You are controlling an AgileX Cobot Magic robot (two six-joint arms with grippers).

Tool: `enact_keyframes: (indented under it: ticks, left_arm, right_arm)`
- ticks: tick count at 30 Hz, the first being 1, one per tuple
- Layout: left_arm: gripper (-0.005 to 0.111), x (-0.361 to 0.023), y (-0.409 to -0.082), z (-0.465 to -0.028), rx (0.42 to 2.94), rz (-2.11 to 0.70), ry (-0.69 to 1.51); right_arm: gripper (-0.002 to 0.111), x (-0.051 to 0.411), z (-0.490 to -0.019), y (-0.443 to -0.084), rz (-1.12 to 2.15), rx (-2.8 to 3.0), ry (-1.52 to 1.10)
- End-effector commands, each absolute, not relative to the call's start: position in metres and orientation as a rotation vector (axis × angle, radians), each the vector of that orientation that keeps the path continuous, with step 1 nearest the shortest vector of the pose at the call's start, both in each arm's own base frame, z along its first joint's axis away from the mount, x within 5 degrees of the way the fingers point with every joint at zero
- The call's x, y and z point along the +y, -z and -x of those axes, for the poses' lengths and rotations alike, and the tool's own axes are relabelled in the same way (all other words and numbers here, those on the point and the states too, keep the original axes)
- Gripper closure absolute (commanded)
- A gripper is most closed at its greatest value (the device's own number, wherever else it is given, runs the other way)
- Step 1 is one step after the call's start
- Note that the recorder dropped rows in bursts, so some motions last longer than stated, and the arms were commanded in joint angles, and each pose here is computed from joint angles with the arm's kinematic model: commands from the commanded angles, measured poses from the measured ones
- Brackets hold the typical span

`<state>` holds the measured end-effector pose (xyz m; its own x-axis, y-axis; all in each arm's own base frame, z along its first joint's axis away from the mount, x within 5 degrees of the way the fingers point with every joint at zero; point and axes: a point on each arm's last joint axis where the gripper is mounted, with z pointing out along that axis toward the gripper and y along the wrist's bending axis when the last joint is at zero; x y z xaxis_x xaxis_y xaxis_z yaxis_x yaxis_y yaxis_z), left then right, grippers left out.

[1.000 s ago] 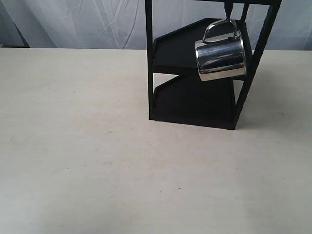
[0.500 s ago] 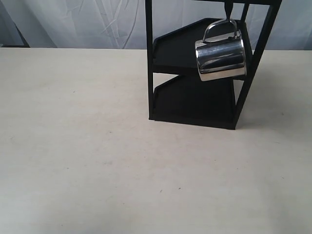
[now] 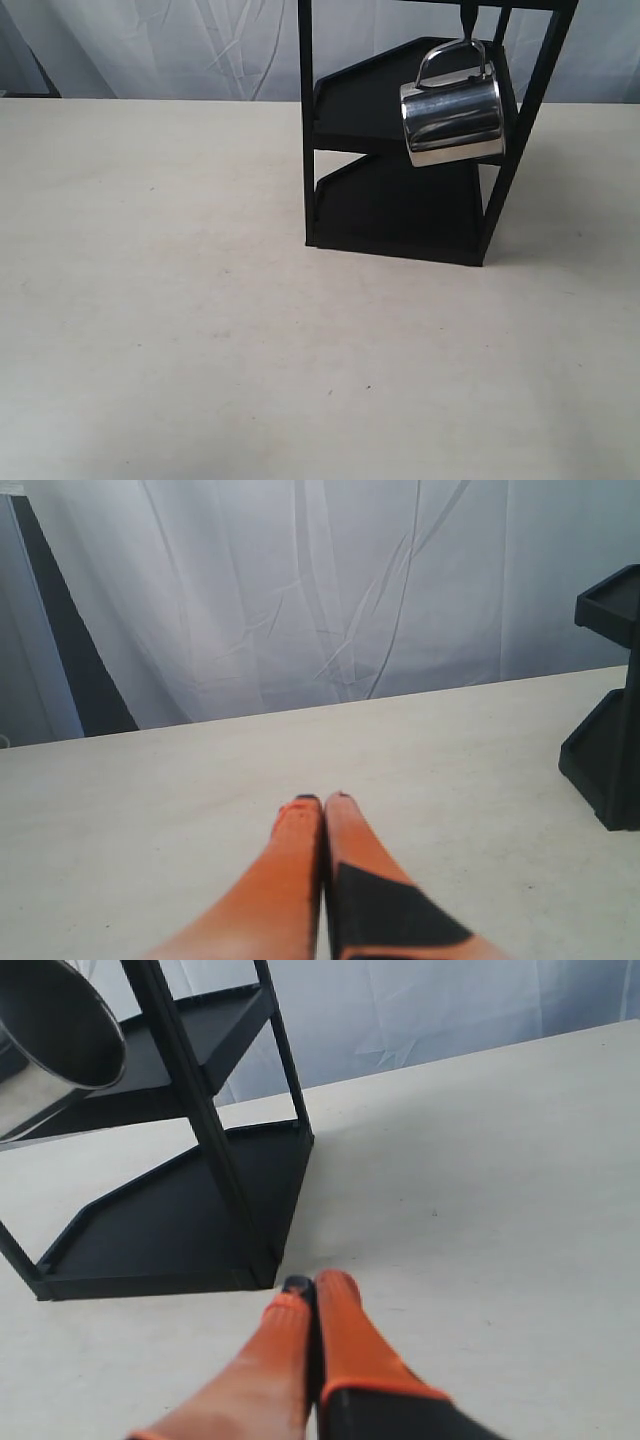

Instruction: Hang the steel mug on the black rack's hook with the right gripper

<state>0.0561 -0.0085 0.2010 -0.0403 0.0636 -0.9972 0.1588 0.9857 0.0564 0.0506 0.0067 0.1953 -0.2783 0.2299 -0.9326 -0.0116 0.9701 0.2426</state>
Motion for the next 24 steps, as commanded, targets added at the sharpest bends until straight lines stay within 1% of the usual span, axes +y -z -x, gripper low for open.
enact_keyframes:
  ticks: [1,19,24]
  left_arm:
    - [0.105,-0.009,-0.202,-0.056,1.602,-0.174,0.083]
    - [0.105,-0.009,-0.202,-0.056,1.602,-0.174,0.083]
    - [0.105,-0.009,-0.202,-0.056,1.602,-0.174,0.083]
  right_arm:
    - [0.108,0.006,-0.05,-0.195,-0.157,1.835,-0.226]
    - [0.108,0.007,-0.05,-0.194,-0.158,1.848,-0.228]
    - [0.108,0.009,-0.045,-0.181,-0.173,2.0,-0.256]
